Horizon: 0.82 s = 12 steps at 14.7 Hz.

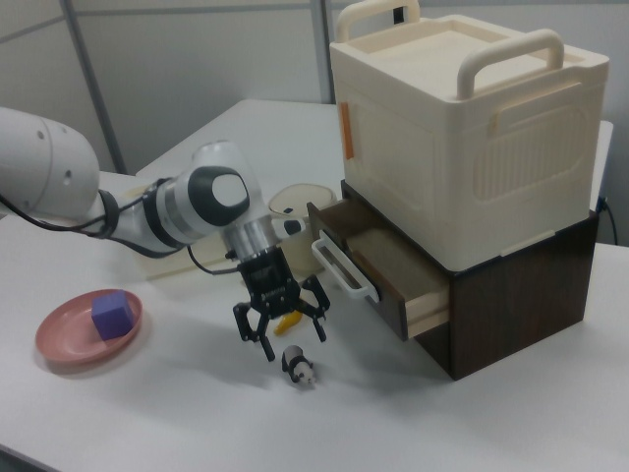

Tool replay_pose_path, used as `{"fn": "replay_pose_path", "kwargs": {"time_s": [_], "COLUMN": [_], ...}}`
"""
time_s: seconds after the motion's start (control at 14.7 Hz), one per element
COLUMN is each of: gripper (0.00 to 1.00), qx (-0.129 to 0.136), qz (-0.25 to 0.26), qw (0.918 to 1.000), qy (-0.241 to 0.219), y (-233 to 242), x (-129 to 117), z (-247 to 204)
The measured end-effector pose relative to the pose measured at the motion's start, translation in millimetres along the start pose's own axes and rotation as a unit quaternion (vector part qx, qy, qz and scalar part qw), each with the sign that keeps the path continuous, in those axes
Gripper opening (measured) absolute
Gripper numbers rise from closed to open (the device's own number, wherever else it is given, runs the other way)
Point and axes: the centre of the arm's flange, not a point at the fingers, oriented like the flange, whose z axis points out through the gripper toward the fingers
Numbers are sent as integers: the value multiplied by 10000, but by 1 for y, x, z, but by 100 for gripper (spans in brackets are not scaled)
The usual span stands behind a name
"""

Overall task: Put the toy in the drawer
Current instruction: 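Move the gripper down over the panda toy and close on it, then lift the panda toy and carry it toward the open drawer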

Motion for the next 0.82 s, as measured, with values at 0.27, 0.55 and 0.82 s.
{"fn": "replay_pose_path", "kwargs": {"time_s": [0.27,0.55,0.82], "gripper": [98,71,33], "qx": [-77,-118,-121], "qz": [64,62,203], "qw": [9998,9999,9997], "qy": [-153,-87,-82], "y": [-6,-14,-15], "x": [11,18,18], "z": [16,8,8]}}
